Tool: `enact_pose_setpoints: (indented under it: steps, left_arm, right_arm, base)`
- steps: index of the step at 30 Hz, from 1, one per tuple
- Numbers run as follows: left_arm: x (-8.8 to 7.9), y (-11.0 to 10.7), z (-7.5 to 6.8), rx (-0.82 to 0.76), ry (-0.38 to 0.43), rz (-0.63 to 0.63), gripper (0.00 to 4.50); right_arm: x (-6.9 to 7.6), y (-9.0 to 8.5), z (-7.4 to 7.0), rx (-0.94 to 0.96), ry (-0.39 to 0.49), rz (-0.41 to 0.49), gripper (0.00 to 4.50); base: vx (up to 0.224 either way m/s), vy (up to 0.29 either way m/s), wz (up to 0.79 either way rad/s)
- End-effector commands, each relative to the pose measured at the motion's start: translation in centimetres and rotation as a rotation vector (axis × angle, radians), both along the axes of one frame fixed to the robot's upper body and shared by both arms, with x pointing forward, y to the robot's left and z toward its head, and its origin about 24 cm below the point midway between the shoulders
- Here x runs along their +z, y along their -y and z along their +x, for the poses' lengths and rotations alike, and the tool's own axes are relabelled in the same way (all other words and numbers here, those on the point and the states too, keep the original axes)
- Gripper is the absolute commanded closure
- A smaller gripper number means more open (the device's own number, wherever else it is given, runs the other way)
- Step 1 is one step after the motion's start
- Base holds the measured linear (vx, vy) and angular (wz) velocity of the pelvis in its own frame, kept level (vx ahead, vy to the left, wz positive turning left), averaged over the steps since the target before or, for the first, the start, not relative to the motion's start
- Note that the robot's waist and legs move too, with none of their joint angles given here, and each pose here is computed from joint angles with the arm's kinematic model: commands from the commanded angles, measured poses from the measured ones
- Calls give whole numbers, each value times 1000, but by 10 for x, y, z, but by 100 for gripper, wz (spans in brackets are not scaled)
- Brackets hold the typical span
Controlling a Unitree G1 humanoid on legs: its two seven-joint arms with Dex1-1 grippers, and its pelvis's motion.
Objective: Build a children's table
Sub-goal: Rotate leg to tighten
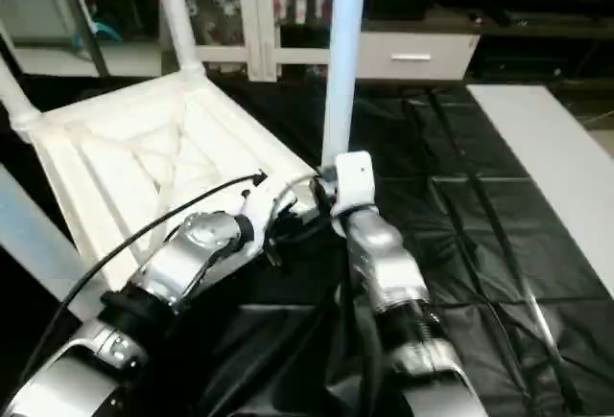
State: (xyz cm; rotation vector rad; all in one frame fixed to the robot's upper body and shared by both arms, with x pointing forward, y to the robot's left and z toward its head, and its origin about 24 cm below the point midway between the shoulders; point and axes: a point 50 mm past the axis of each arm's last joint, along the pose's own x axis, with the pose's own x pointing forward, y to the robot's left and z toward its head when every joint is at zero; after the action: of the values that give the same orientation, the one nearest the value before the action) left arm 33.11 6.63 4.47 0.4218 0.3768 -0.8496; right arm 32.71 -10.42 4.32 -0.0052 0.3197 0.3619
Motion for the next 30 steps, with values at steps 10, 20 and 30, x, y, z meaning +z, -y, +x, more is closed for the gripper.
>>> enact_pose_setpoints:
  steps: [10, 20, 30]
  left_arm:
    - [5, -13, -39, -382, -54, -62, 450]
    - [2, -33, -68, -524, -177, -45, 450]
    - [3, -35, -74, -555, -204, -37, 450]
  right_arm:
    - [32, 28, -51, 595, -22, -137, 39]
    - [35, 68, -69, 712, -136, -262, 39]
    - [26, 53, -60, 725, -130, -226, 39]
  base:
    - [0, 0, 0]
    - [0, 0, 0]
    - [0, 0, 0]
